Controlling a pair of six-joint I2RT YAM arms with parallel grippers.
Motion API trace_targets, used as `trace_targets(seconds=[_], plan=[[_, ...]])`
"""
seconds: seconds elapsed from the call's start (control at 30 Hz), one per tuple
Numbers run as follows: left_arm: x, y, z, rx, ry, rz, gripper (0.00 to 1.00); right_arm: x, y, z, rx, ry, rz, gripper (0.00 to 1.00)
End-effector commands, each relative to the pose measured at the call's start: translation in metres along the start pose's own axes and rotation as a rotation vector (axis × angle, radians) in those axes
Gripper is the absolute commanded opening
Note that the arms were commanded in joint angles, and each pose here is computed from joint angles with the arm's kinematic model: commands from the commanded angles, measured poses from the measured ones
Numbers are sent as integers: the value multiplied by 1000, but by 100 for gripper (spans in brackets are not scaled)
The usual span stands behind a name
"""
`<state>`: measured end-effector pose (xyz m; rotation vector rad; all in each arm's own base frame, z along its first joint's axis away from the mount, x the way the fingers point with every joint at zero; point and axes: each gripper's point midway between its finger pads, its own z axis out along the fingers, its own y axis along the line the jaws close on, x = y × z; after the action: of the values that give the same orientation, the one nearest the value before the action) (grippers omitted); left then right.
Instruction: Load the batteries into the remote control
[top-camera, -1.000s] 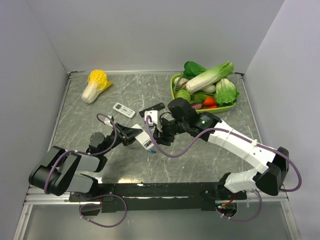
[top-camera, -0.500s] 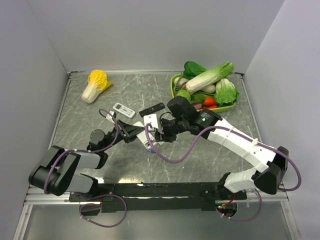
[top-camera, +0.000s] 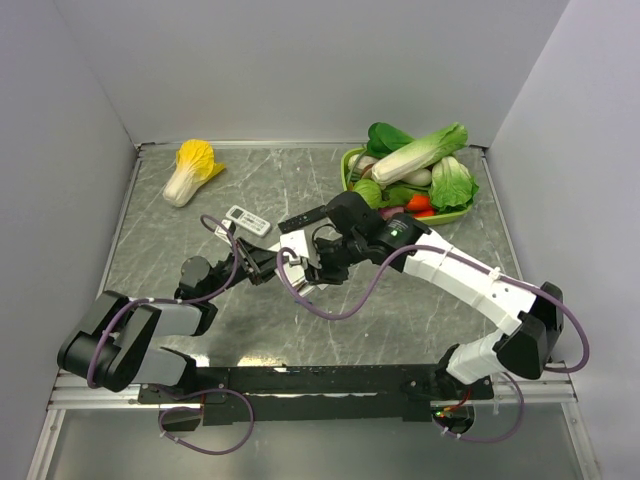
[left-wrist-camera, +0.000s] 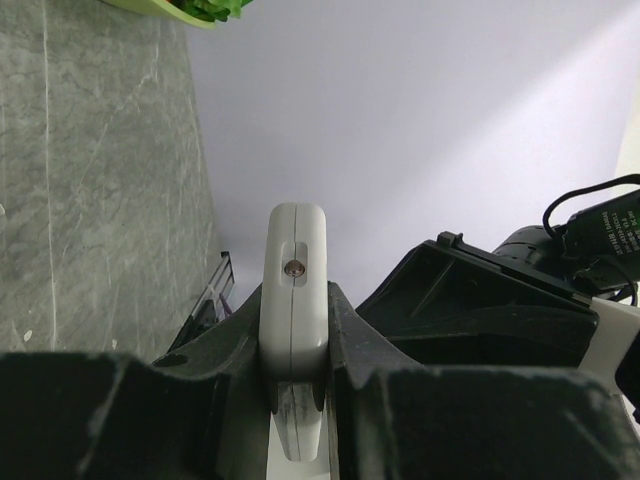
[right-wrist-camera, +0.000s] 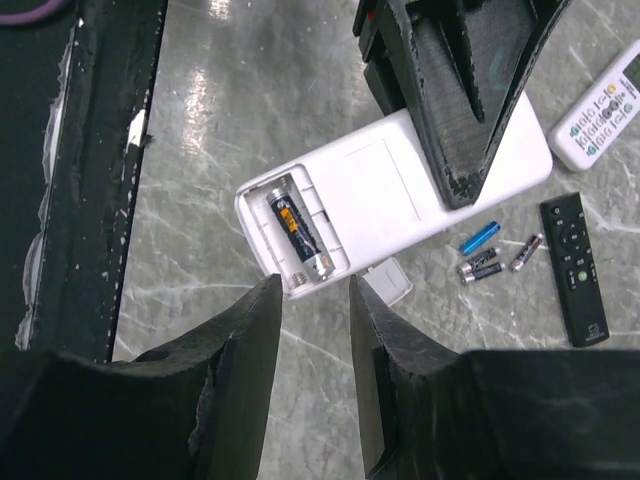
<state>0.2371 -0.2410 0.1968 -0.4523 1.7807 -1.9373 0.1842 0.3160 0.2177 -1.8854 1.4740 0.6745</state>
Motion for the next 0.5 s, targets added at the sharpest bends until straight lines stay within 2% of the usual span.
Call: trace_targets(seconds=[0.0, 0.47], plan=[[23, -116, -24, 508, 24, 382, 1, -13, -5, -1, -22, -32, -44, 41], [23, -117, -22, 509, 39, 389, 1, -10, -6, 10, -54, -21, -38, 41]])
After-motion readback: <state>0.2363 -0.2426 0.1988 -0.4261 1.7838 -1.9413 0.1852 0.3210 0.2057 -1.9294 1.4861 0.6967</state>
